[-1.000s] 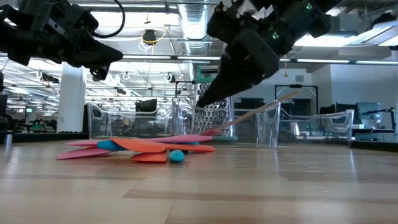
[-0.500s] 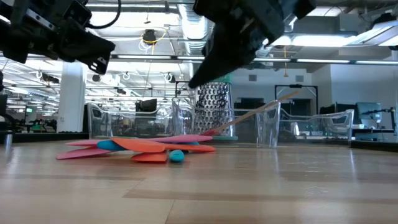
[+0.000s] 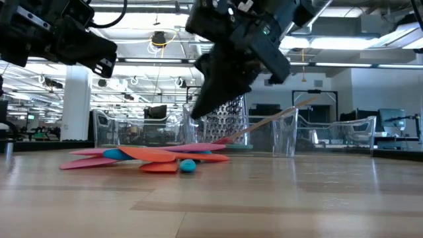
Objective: Pick & Place Kitchen Items
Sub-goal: Put the pink spatula into the middle transparent bin
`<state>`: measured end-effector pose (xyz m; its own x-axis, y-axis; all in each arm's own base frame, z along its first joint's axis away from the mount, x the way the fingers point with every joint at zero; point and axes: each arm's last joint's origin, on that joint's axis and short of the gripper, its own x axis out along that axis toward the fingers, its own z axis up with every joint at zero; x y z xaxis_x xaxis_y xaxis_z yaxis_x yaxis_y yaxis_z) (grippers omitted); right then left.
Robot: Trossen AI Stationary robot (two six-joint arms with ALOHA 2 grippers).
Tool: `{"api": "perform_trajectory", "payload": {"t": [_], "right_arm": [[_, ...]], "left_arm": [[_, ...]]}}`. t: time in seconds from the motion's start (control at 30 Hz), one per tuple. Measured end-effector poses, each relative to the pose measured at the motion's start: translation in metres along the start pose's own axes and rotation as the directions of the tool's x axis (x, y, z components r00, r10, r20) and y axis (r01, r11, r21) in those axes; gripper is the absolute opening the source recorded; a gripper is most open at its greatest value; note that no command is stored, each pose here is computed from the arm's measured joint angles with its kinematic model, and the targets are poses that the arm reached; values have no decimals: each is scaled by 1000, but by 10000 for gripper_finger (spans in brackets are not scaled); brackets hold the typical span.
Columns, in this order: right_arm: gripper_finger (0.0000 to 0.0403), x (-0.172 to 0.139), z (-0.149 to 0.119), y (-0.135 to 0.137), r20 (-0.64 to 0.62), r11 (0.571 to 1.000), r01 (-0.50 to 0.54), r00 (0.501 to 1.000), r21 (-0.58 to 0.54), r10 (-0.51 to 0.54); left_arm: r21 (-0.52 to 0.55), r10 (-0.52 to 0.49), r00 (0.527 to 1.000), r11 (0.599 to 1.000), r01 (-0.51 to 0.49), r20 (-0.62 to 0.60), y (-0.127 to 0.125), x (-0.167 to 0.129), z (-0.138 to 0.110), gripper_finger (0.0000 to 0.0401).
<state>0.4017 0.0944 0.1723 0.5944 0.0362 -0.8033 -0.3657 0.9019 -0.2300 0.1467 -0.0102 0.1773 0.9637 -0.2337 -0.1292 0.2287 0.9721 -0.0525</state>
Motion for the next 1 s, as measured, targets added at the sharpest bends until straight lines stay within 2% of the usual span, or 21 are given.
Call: {"api": "perform_trajectory", "payload": {"t": [0.2,0.43,0.6,0.73,0.87,1.0], "right_arm": [[14,0,1,-5,-3,997,81,997,1,-81],[75,-1,8,-7,71,995,100,992,3,-100],[99,-1,13,-9,152,1000,16,988,9,-17],[105,0,12,-16,164,1000,10,986,22,-13],[114,1,5,-25,114,995,5,993,95,-16],[127,2,-12,-30,-40,989,3,999,146,3]], "left_arm": [[24,0,1000,1000,0,-2,0,0,0,3],[22,0,1000,1000,0,-1,0,0,0,3],[22,1,1000,1000,-1,1,0,0,0,3],[22,1,1000,1000,-1,4,0,0,0,3],[22,1,1000,1000,-1,5,0,0,0,3],[19,1,1000,1000,-1,5,0,0,0,3]]}}
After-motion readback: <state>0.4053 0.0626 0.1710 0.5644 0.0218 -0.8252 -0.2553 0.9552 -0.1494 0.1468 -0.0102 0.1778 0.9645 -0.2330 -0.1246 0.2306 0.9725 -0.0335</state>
